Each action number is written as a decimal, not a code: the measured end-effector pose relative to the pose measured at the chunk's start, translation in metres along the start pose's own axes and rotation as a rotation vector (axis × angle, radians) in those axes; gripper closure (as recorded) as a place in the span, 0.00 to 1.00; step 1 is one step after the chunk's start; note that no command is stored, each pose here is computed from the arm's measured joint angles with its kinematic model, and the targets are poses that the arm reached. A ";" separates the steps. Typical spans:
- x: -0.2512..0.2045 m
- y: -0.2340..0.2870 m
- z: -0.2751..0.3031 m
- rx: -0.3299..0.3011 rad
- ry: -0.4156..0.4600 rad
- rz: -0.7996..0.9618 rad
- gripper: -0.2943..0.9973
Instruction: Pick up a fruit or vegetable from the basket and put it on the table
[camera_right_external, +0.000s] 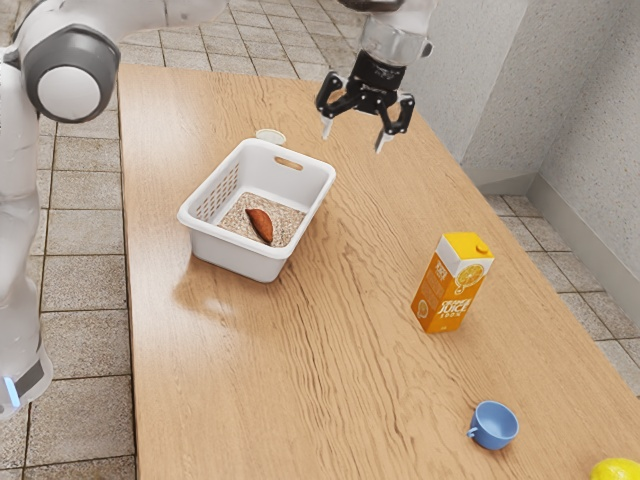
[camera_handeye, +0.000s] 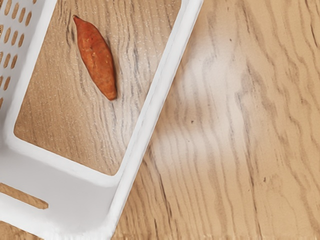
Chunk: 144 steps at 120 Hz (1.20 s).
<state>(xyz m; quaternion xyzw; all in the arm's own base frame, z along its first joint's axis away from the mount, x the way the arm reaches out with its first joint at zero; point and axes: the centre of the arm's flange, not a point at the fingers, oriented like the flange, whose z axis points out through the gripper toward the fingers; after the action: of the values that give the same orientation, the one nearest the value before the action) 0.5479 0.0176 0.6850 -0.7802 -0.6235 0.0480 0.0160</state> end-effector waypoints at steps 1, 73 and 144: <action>-0.003 0.002 0.002 0.005 -0.002 -0.008 0.23; 0.100 -0.096 0.107 0.066 -0.062 -0.862 0.23; 0.115 -0.090 0.218 -0.108 -0.088 -0.950 0.23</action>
<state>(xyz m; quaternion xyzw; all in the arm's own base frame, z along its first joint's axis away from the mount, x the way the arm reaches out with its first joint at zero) 0.4651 0.1419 0.4691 -0.4059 -0.9127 0.0357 -0.0307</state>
